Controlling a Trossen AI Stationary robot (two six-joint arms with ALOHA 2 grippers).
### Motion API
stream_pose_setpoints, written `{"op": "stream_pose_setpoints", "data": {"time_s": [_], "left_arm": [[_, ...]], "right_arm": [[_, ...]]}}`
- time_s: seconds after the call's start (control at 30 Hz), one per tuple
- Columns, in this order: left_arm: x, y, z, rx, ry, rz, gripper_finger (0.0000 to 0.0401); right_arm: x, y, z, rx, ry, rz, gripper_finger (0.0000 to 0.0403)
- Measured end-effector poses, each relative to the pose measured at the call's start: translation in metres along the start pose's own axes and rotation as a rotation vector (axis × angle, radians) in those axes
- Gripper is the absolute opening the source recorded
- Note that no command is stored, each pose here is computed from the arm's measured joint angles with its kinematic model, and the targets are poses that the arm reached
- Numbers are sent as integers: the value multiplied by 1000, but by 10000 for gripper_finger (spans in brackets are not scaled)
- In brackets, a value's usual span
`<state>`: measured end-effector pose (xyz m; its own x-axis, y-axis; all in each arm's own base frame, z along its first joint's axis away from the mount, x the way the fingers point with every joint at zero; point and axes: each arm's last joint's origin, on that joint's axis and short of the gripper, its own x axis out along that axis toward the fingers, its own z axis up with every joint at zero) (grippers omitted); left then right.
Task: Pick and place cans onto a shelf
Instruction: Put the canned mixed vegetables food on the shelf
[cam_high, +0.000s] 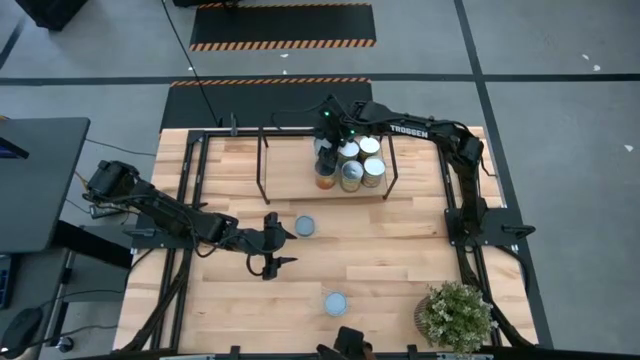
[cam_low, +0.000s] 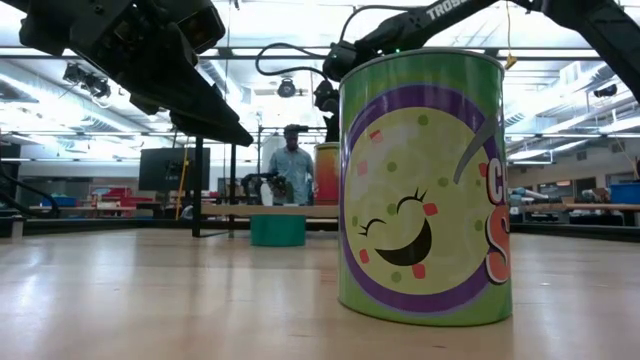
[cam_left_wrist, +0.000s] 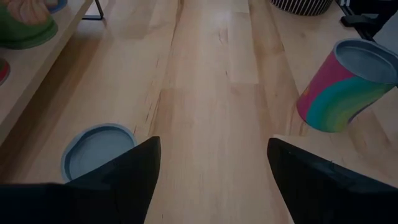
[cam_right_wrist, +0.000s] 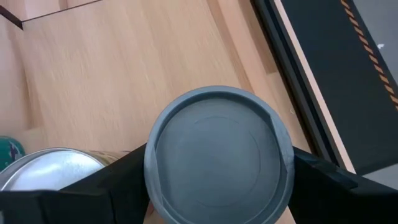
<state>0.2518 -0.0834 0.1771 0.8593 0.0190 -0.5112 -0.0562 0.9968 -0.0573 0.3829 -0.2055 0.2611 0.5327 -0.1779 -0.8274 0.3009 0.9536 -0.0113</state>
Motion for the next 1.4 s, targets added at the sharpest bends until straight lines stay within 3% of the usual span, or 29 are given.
{"op": "stream_pose_setpoints", "data": {"time_s": [0.33, 1.4], "left_arm": [[0, 0, 0, 16, 0, 0, 299], [0, 0, 0, 15, 0, 0, 299]], "right_arm": [[0, 0, -2, -7, 15, 3, 331], [-1, 1, -4, -3, 44, 34, 332]]}}
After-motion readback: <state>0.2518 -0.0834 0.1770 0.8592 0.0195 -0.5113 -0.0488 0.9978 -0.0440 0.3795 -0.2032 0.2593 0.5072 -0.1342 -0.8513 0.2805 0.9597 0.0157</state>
